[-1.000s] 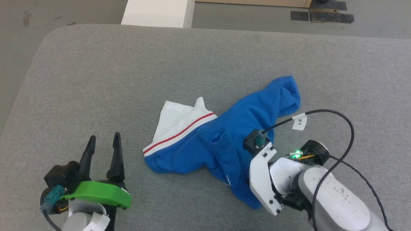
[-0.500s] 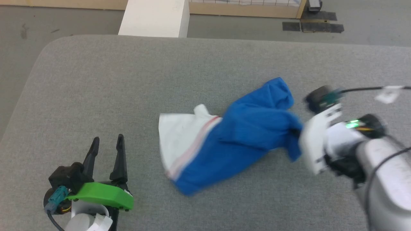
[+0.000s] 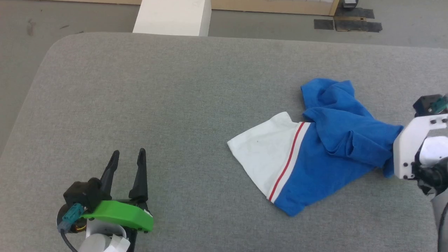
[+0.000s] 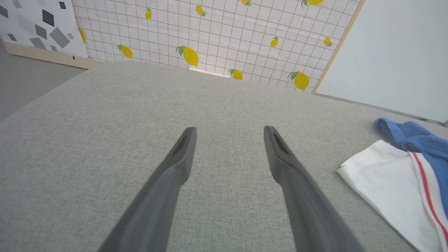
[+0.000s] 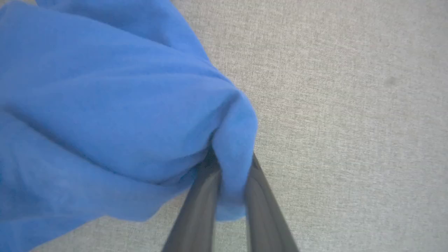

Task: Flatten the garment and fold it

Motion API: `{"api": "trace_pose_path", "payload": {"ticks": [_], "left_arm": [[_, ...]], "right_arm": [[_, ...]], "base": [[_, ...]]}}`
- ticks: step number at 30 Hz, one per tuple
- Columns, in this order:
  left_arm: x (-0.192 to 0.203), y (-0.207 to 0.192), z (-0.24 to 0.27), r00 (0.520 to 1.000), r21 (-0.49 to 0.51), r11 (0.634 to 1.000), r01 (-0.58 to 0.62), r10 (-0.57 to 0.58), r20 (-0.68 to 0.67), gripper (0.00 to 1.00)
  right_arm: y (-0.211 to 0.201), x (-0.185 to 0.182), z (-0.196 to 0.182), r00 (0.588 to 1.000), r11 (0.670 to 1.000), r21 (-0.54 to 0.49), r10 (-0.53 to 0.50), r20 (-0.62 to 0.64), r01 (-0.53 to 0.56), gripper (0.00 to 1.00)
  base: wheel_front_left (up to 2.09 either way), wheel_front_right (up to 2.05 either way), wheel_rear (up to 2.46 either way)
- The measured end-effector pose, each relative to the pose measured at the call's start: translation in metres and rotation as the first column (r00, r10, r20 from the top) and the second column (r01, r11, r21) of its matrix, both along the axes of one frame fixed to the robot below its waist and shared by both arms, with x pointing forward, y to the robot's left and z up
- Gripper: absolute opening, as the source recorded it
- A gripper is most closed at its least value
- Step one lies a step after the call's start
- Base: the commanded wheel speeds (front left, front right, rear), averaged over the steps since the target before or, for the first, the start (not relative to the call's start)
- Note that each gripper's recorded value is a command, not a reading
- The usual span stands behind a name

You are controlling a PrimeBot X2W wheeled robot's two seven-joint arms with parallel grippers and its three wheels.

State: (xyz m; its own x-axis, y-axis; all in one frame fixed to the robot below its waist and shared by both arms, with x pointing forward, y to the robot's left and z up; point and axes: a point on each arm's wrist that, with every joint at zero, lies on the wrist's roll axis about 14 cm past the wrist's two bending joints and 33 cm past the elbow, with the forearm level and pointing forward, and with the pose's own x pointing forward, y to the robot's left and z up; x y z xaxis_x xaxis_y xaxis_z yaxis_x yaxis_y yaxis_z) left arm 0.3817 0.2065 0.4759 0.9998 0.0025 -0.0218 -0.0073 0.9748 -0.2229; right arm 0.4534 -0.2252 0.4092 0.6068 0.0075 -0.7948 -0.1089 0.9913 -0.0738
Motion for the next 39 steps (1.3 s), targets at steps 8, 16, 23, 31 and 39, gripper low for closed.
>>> {"api": "trace_pose_path", "payload": {"ticks": [8, 16, 23, 31, 39], "left_arm": [[-0.002, -0.002, -0.001, 1.000, 0.000, 1.000, 0.010, -0.010, -0.002, 1.00], [-0.005, -0.007, 0.012, 0.999, -0.001, 1.000, 0.027, -0.027, 0.035, 1.00], [-0.008, -0.017, 0.020, 0.997, -0.005, 0.998, 0.056, -0.056, 0.059, 1.00], [-0.007, -0.031, 0.023, 0.993, -0.011, 0.995, 0.098, -0.098, 0.066, 1.00], [0.016, -0.060, 0.017, 0.981, -0.018, 0.981, 0.193, -0.193, -0.010, 1.00]], "right_arm": [[0.015, 0.007, 0.011, 0.991, 0.998, 0.058, -0.007, 0.135, -0.001, 1.00], [0.012, 0.019, 0.102, 0.817, 0.985, 0.170, -0.092, 0.570, -0.008, 1.00], [-0.006, -0.021, 0.122, 0.648, 0.970, 0.238, -0.213, 0.731, 0.050, 1.00], [-0.024, -0.067, 0.084, 0.656, 0.946, 0.283, -0.313, 0.687, 0.156, 1.00], [-0.034, -0.072, 0.075, 0.658, 0.938, 0.286, -0.343, 0.670, 0.198, 1.00]], "base": [[0.00, 0.00, 0.00], [0.00, 0.00, 0.00], [0.00, 0.00, 0.00], [0.00, 0.00, 0.00], [0.00, 0.00, 0.00]]}}
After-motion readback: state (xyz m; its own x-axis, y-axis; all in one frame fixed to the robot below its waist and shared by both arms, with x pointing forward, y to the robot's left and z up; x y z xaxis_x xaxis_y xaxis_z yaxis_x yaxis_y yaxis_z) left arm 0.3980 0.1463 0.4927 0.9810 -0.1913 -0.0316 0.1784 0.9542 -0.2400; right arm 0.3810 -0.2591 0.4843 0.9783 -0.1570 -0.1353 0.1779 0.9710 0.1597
